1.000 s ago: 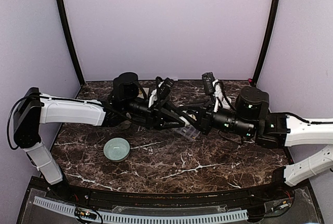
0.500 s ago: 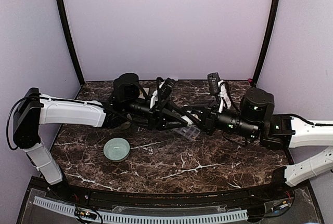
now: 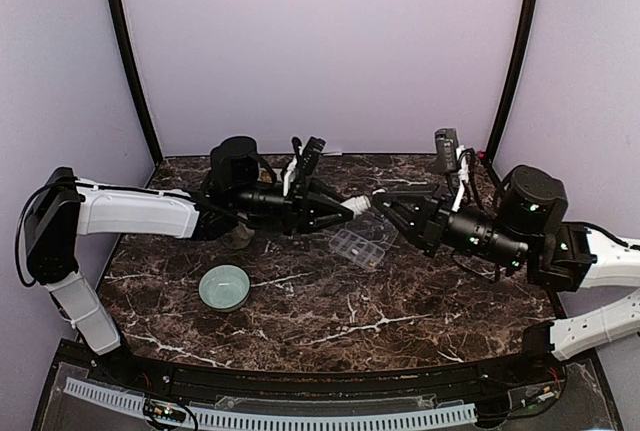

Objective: Sort the pills into containers
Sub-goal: Place the lid of the pill bottle at the center of the board.

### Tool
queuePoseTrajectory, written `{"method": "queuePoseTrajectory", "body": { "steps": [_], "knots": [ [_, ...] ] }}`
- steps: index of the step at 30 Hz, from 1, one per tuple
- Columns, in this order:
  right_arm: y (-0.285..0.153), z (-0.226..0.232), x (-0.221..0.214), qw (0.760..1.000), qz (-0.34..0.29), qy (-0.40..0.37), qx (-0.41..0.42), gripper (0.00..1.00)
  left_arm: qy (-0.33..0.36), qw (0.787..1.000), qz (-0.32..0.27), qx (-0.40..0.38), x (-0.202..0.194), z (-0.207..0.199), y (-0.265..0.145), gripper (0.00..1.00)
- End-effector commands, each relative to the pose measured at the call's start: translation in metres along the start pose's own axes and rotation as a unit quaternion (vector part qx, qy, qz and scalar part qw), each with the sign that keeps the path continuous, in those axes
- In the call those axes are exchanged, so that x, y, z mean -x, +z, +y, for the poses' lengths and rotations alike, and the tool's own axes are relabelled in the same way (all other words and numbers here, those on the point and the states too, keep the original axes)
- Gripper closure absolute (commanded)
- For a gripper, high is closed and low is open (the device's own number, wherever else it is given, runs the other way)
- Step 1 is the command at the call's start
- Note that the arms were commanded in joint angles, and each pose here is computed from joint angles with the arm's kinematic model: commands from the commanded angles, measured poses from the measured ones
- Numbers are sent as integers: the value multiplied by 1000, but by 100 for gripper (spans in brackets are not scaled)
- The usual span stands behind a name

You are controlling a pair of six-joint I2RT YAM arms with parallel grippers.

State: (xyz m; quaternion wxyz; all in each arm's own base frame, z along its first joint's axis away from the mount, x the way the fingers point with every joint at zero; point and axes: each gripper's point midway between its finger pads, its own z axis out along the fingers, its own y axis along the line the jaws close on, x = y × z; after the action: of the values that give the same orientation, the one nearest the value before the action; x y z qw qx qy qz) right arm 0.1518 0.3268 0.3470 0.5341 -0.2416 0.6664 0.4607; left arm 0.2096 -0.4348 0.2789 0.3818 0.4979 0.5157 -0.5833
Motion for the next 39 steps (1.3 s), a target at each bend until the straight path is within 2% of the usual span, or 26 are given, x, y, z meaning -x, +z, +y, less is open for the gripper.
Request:
{"method": "queuePoseTrajectory", "body": {
  "steps": [1,11,22,30,35,39],
  "knots": [
    [-14,-10,14,999,-27,-11,-32,99,16,999,-18,22,16,0,-10,100],
    [-28,-59,-23,990,19,-16,-141,100,19,999,-28,19,20,-4,-13,100],
    [-52,-155,-145,944,139,21,-297,100,37,998,-44,32,30,-12,-23,100],
    [-52,-187,-215,914,243,45,-321,99,45,997,-53,43,32,-16,-29,100],
    [-42,-196,-240,899,292,58,-321,97,49,996,-54,49,31,-16,-32,100],
    [-35,-198,-250,891,316,64,-319,91,51,996,-58,52,32,-18,-36,100]
  ]
}}
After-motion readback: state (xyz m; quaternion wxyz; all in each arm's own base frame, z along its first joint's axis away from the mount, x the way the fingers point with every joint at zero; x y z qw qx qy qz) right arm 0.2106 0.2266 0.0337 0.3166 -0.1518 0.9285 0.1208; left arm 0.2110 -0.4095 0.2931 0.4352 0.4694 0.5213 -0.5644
